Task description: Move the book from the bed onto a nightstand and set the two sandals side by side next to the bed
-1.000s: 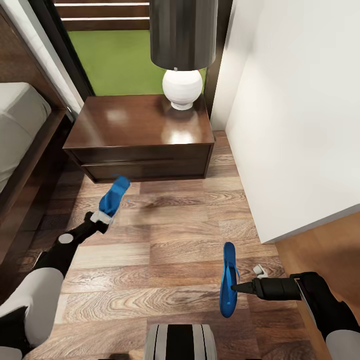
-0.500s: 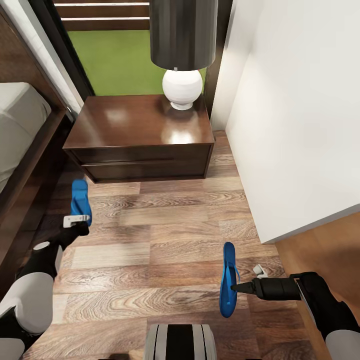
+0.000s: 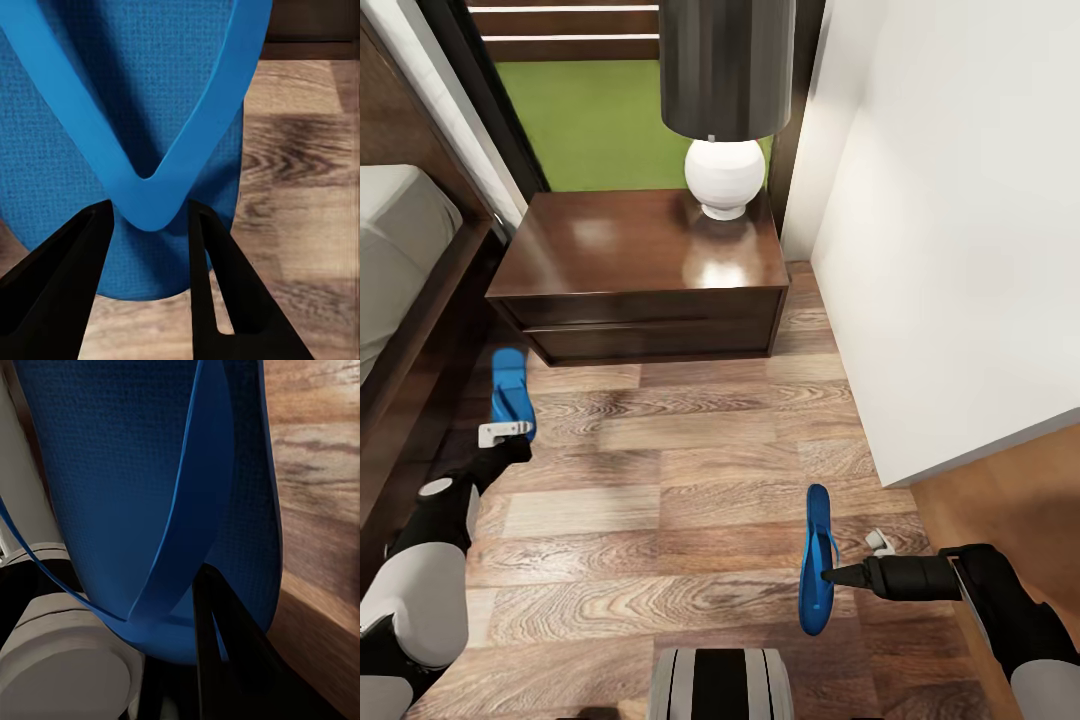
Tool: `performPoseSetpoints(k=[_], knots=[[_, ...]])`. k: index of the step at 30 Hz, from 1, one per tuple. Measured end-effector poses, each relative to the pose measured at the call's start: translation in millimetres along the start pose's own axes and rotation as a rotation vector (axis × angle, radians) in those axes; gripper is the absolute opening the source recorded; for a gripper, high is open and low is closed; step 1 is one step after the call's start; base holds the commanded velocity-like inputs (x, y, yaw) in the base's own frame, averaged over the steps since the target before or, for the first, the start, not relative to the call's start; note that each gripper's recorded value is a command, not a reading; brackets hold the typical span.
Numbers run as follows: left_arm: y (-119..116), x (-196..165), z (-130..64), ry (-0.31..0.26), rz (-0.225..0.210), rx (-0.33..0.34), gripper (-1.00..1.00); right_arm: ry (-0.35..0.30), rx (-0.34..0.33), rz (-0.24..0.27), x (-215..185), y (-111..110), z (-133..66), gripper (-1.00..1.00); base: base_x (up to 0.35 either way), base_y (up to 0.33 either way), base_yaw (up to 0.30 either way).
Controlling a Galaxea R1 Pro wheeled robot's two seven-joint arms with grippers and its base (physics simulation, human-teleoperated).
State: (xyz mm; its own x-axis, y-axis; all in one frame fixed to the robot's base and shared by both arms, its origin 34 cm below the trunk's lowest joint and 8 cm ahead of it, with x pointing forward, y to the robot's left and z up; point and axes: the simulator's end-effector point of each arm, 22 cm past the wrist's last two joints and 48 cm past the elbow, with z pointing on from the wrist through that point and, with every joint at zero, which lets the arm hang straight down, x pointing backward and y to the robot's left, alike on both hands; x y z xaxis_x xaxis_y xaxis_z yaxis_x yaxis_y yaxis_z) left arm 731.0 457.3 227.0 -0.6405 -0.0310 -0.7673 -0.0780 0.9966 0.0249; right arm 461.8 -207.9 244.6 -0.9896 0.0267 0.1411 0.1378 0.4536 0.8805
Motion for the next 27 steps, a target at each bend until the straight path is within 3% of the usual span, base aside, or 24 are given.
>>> performPoseSetpoints(k=[3,7,12,14,19,27], knots=[[-16,0,0.5,-0.007,-0.018,0.056,-1.0,0.0,0.0,0.0,0,0,0.0,-1.0,0.0,0.0,0.0],[-77,16,-7.5,0.006,-0.103,0.306,-1.0,0.0,0.0,0.0,0,0,0.0,-1.0,0.0,0.0,0.0],[-120,12,-23.2,-0.022,-0.178,0.498,-1.0,0.001,0.001,0.0,0,0,0.0,-1.0,0.0,0.0,0.0],[-129,17,-26.2,-0.001,-0.209,0.529,-1.0,0.001,0.001,0.0,0,0,0.0,-1.0,0.0,0.0,0.0],[-131,44,-31.7,0.125,-0.334,0.549,-1.0,0.0,0.001,-0.001,0,0,-0.3,-1.0,0.0,0.0,0.0],[-142,64,-36.0,0.194,-0.398,0.568,-1.0,0.0,0.004,-0.003,0,-1,-1.0,-1.0,0.0,0.0,0.0]])
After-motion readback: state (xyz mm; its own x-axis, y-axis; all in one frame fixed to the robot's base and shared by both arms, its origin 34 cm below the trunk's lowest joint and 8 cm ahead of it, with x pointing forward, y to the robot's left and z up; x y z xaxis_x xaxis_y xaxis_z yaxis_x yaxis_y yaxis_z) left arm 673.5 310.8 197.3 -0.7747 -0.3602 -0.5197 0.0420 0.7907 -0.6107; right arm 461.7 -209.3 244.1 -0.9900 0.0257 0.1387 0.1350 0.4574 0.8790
